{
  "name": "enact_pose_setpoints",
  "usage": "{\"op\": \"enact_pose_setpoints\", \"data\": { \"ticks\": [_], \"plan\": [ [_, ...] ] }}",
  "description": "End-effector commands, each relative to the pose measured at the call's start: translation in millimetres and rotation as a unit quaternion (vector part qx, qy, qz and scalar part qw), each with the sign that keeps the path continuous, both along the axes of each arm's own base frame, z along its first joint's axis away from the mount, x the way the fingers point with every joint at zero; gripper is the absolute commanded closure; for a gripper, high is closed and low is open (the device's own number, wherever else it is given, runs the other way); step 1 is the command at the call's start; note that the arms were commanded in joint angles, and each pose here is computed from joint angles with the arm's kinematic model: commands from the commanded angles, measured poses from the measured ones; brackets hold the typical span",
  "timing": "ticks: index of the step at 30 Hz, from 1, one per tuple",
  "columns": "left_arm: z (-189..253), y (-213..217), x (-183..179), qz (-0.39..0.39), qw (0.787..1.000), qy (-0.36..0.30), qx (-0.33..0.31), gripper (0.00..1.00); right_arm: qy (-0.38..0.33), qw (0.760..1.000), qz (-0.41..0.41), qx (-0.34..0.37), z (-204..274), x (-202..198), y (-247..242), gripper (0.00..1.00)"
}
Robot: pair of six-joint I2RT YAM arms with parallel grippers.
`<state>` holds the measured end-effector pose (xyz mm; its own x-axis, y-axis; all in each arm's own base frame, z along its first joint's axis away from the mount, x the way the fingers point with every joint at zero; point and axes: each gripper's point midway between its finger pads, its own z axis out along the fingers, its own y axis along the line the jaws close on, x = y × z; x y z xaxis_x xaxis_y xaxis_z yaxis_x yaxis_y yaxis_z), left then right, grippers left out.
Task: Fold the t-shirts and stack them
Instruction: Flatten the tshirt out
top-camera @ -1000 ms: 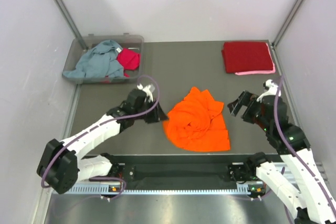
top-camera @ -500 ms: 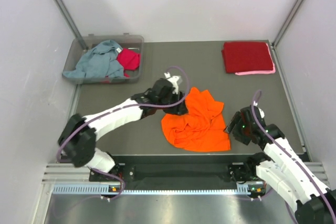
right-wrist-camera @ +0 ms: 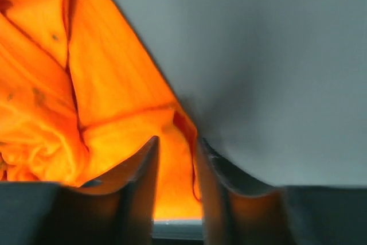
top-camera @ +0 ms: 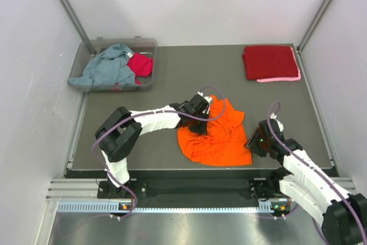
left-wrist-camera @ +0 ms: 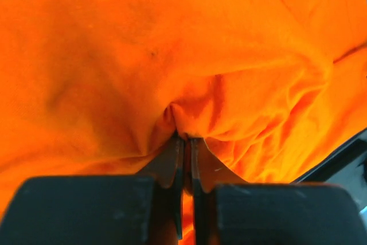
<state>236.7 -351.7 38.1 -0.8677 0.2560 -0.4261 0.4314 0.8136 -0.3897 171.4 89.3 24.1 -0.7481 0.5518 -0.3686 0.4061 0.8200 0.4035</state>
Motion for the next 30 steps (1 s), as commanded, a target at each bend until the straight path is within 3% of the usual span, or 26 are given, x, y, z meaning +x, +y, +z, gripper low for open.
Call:
{"op": "enact_pose_setpoints", "data": {
  "ticks": [1, 5, 7, 12, 16, 19, 20, 22, 23, 24, 25, 26, 30],
  "plan": [
    [35.6, -1.1, 21.8, 0.017, 0.998, -0.054, 0.0, 1.0, -0.066, 0.997, 0.0, -0.028, 11.1, 30.0, -4.6, 0.7],
    [78.1, 1.0, 54.3, 0.038, 0.996, -0.083, -0.021, 1.0, -0.096, 0.992, 0.001, -0.078, 28.3, 57.9, -15.5, 1.0],
    [112.9, 2.2, 83.2, 0.061, 0.992, -0.097, -0.052, 1.0, -0.111, 0.989, -0.011, -0.101, 46.0, 72.9, -23.8, 1.0],
    [232.0, 27.1, 144.8, 0.129, 0.967, -0.15, -0.163, 1.0, -0.2, 0.967, -0.046, -0.151, 160.1, 120.5, -47.6, 1.0],
    [316.6, 52.6, 143.7, 0.156, 0.937, -0.205, -0.236, 1.0, -0.261, 0.944, -0.076, -0.187, 256.6, 127.2, -71.5, 1.0],
    [326.6, 69.7, 120.5, 0.161, 0.933, -0.213, -0.241, 1.0, -0.262, 0.939, -0.082, -0.204, 271.9, 109.6, -83.5, 1.0],
    [295.2, 74.4, 111.3, 0.164, 0.942, -0.188, -0.224, 1.0, -0.258, 0.94, -0.082, -0.206, 269.8, 98.3, -86.6, 1.0],
    [287.0, 87.4, 84.5, 0.173, 0.939, -0.178, -0.238, 1.0, -0.229, 0.948, -0.077, -0.209, 243.2, 84.4, -89.0, 1.0],
    [222.8, 99.1, 62.3, 0.19, 0.948, -0.132, -0.218, 1.0, -0.206, 0.954, -0.07, -0.207, 219.8, 71.2, -89.5, 1.0],
    [222.2, 98.7, 61.7, 0.19, 0.948, -0.132, -0.218, 1.0, -0.212, 0.954, -0.069, -0.202, 222.3, 66.4, -89.0, 1.0],
    [218.3, 105.8, 46.9, 0.199, 0.944, -0.125, -0.233, 1.0, -0.181, 0.96, -0.065, -0.202, 193.3, 57.6, -88.9, 1.0],
    [168.9, 115.1, 31.6, 0.211, 0.951, -0.09, -0.206, 1.0, -0.175, 0.963, -0.063, -0.193, 182.8, 48.4, -87.7, 1.0],
    [89.8, 141.8, -10.0, 0.245, 0.955, -0.031, -0.165, 0.98, -0.125, 0.982, -0.043, -0.134, 130.7, 32.0, -66.6, 1.0]
  ]
}}
